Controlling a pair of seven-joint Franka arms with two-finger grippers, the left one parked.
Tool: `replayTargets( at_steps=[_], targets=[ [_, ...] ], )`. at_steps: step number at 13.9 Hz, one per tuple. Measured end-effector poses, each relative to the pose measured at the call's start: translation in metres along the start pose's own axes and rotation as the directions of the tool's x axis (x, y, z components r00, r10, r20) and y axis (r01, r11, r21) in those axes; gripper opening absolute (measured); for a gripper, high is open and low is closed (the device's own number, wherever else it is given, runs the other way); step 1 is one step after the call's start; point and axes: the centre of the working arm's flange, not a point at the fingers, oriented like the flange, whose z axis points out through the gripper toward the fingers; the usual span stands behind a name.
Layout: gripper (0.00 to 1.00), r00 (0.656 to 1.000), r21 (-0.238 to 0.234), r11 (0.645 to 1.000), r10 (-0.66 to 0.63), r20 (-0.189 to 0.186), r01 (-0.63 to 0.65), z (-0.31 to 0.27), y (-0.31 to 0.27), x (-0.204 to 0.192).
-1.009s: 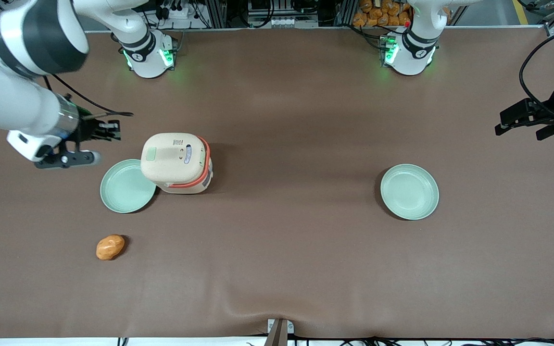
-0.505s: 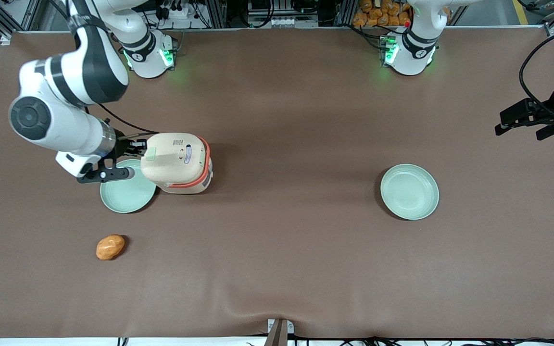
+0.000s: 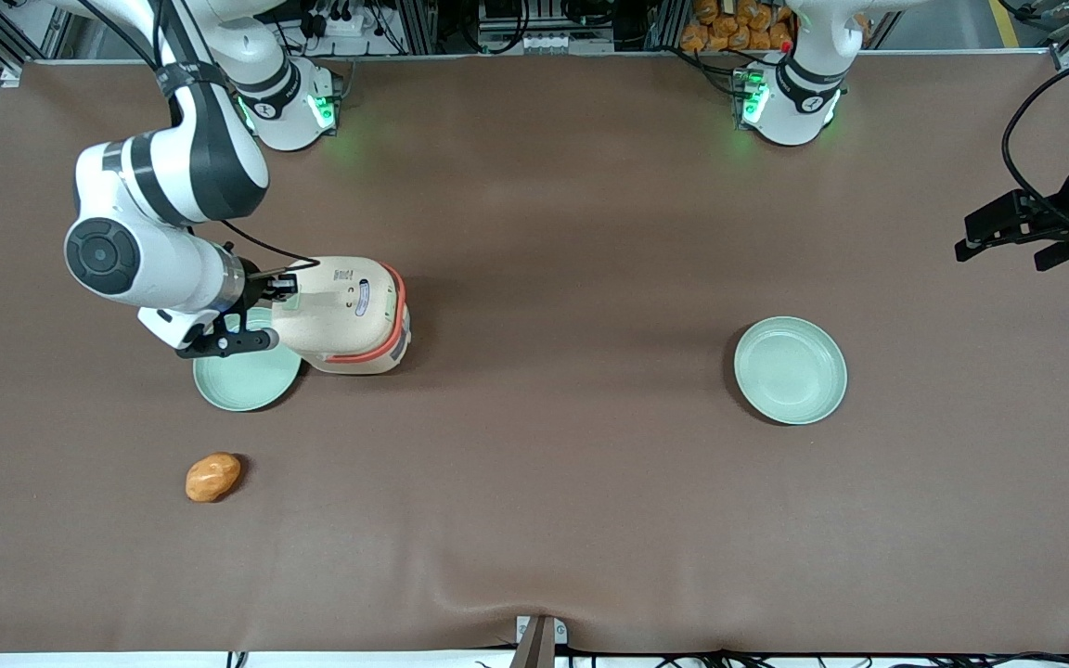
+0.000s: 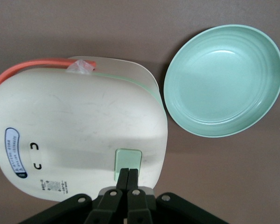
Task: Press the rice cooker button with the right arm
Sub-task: 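Press the rice cooker's lid button with the right gripper fingertips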
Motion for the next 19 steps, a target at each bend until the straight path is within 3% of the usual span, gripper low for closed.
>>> replayTargets(
  at_steps=[7, 19],
  targets=[
    [0.01, 0.999, -0.009, 1.0, -0.006, 0.034, 0.006, 0.02, -0.004, 0.004],
    [0.04, 0.999, -0.01, 1.0, -0.013, 0.03, 0.013, 0.023, -0.006, 0.007]
  ],
)
